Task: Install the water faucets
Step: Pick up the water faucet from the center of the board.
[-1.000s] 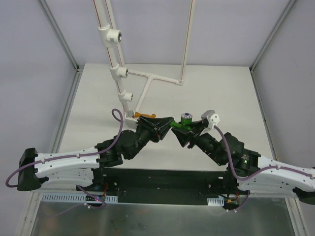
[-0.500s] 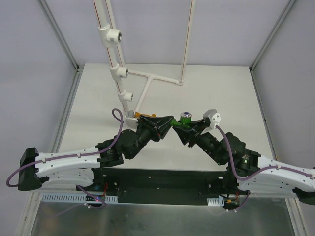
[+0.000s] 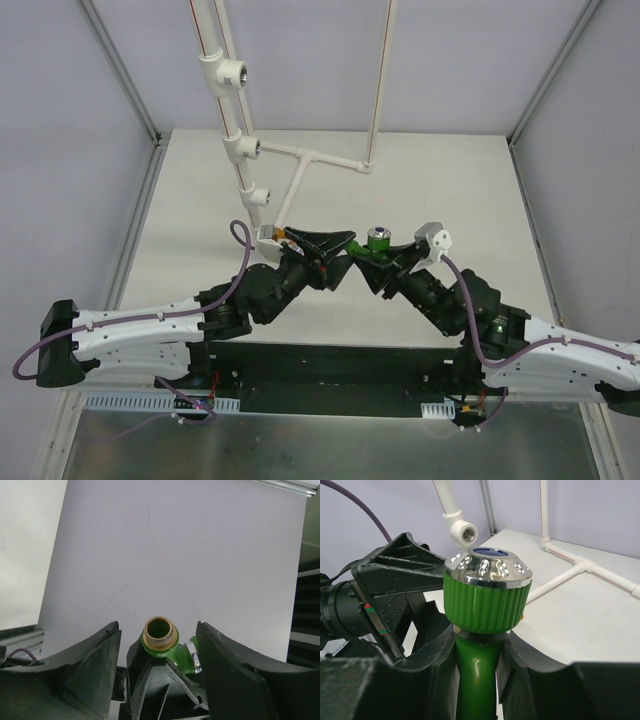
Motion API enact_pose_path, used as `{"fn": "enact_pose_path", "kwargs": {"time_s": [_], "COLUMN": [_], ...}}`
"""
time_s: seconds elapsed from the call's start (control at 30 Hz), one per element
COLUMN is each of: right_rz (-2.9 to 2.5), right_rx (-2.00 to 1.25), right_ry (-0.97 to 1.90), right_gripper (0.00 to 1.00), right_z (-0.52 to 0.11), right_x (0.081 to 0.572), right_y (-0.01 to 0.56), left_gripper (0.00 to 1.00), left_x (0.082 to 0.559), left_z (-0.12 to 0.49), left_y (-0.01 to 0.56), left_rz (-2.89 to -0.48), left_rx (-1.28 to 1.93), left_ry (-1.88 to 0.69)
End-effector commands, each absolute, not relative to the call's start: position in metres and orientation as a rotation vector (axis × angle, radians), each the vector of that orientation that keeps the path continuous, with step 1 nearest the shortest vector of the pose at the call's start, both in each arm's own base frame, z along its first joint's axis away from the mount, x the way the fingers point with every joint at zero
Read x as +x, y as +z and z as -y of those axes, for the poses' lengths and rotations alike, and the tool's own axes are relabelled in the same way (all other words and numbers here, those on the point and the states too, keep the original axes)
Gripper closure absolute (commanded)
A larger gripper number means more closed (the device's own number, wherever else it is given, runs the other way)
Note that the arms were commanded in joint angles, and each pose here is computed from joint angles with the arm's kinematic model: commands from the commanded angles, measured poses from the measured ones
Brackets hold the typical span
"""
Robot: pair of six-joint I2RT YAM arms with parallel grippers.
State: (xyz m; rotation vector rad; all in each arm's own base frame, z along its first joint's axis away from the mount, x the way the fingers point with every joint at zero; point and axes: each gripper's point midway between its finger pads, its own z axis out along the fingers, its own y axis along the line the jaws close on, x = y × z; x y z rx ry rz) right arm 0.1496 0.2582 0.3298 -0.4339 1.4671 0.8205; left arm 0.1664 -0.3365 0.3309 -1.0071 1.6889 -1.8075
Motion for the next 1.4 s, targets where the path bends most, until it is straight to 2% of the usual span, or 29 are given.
{"fn": "enact_pose_path", "kwargs": {"time_s": [0.0,0.1,0.37,0.7,1.37], "right_rz": [-1.425,-1.442,-1.524,-1.666,-1.722], "right_rx": [-0.384,-0.402,-0.47,-0.527,-0.563], "right_ry": [0.851,0.851,0.86,0.868,0.883], "right_gripper": [1.0,1.0,1.0,1.0,1.0], "right_z": [-0.254,-0.255,-0.255,-0.255,-0.256], "right_x": [0.15,0.148,0.139,0.128,0.121], "right_y": [0.347,0.341,0.32,0.274,0.253], "left_gripper": [0.3,0.23,0.18,0.17,0.18], "left_x": [0.158,0.158,0.16,0.161,0.163], "left_z": [0.337,0.338,0.335,0.332,0.332], "left_y": [0.355,0.353,0.351,0.355,0.353], "left_rz": [-1.657,-1.663,-1.655,-1.642,-1.639], "left_rx": [-0.994,-0.993,-1.0,-0.988,-0.998], "left_ry": [-1.912,-1.909,-1.888,-1.874,-1.866]}}
